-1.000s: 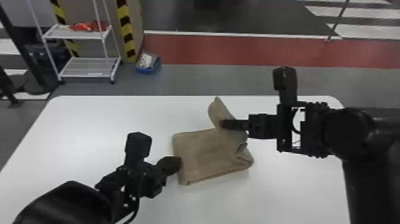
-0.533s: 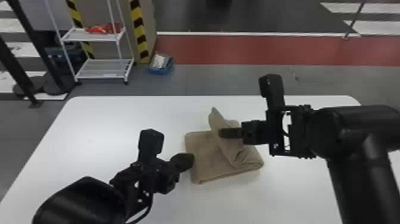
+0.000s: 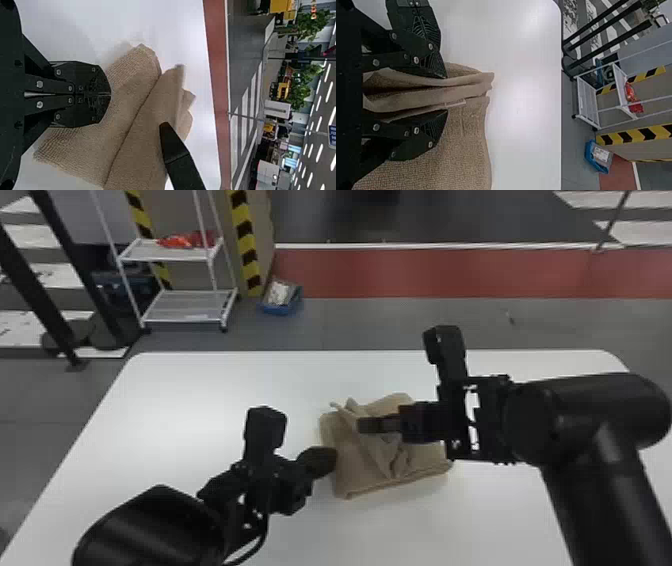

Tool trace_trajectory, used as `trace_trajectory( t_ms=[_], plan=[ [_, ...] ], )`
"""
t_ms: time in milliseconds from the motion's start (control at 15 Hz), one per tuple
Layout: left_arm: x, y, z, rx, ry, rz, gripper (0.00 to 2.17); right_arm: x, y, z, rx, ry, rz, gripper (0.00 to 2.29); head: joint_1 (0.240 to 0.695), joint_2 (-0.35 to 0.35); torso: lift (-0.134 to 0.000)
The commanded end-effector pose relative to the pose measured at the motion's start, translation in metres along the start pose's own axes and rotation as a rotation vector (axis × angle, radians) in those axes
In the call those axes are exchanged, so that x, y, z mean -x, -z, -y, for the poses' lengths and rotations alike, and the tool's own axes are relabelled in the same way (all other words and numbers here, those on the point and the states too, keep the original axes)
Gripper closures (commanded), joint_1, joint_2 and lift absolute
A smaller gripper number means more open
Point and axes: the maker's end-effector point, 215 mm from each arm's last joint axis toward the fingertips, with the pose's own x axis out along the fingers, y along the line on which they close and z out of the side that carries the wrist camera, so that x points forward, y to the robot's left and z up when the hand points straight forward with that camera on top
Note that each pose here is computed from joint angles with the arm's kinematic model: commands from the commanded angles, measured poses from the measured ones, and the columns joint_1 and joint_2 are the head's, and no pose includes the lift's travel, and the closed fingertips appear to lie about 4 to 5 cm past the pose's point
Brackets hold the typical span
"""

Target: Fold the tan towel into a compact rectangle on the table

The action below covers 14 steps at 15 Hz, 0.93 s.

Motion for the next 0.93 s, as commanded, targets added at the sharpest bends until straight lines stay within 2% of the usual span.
trace_trajectory(
  t_ms=[0, 133, 333, 667, 800, 867],
  plan=[
    [0.003, -0.001, 0.001, -0.001, -0.001, 0.005, 1.35, 0.004, 0.0, -0.011, -0.011, -0.048, 0.032, 0.02, 0.695, 0.045, -0.124],
    [0.006, -0.001, 0.004, -0.001, 0.002, 0.008, 1.35, 0.012, -0.011, -0.02, -0.018, -0.102, 0.099, 0.03, 0.695, 0.054, -0.124],
    [0.021, -0.009, 0.003, 0.0, -0.008, 0.037, 1.35, 0.029, -0.009, -0.027, -0.063, -0.17, 0.152, 0.03, 0.695, 0.06, -0.124],
    [0.06, -0.041, -0.037, 0.02, -0.072, 0.146, 1.35, 0.078, 0.032, 0.001, -0.116, -0.142, 0.207, 0.07, 0.695, 0.065, -0.124],
    [0.065, -0.054, -0.049, 0.011, -0.064, 0.195, 1.35, 0.11, 0.046, 0.01, -0.127, -0.129, 0.256, 0.48, 0.695, 0.061, -0.124],
    [0.063, -0.062, -0.052, 0.008, -0.022, 0.227, 1.35, 0.123, 0.061, 0.02, -0.143, -0.099, 0.271, 0.83, 0.695, 0.057, -0.124]
  ],
)
